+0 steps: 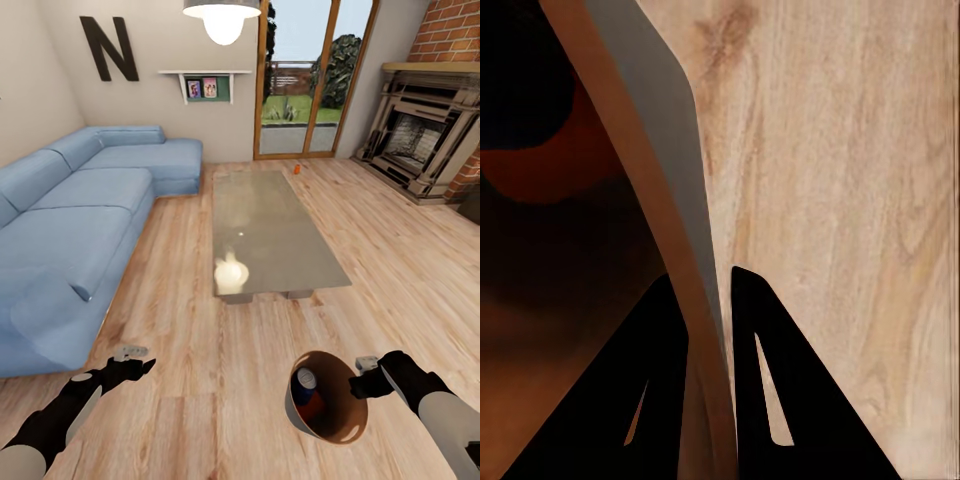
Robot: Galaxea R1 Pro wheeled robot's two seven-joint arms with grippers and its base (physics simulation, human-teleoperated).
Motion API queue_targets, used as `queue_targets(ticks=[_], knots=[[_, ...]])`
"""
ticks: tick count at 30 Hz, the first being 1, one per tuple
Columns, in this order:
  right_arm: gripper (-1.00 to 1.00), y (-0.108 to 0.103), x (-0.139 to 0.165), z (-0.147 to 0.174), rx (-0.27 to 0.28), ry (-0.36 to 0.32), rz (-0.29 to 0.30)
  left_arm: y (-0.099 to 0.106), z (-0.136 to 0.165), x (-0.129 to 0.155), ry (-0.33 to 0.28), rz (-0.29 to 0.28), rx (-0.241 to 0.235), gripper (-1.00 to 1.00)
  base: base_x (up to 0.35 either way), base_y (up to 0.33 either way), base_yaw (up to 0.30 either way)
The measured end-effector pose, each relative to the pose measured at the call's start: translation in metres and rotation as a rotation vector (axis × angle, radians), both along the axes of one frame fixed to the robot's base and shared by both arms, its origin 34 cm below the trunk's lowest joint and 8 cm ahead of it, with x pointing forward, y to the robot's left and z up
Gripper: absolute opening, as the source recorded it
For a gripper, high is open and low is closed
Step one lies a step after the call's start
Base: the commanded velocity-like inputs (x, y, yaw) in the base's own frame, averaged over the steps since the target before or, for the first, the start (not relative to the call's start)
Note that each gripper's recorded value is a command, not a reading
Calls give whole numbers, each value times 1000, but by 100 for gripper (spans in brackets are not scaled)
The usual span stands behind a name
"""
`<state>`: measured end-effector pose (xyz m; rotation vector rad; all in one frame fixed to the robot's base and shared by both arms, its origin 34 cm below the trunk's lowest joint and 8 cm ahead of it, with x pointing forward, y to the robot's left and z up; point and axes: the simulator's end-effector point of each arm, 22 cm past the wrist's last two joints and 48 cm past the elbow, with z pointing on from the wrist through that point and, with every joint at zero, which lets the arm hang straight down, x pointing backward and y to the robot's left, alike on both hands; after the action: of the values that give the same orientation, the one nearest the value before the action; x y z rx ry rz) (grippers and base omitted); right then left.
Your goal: Put the three can of soda from the living room inside the tash can in the kitchen.
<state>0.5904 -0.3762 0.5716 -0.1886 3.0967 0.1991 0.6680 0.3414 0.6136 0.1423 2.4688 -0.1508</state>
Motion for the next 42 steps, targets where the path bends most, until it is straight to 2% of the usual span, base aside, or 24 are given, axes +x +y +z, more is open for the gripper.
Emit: queue_targets(ticks=[42], knots=[[-100,-3,18,30,-14,-66,3,-1,36,15,-67,2,-6,100,157,-293,0]])
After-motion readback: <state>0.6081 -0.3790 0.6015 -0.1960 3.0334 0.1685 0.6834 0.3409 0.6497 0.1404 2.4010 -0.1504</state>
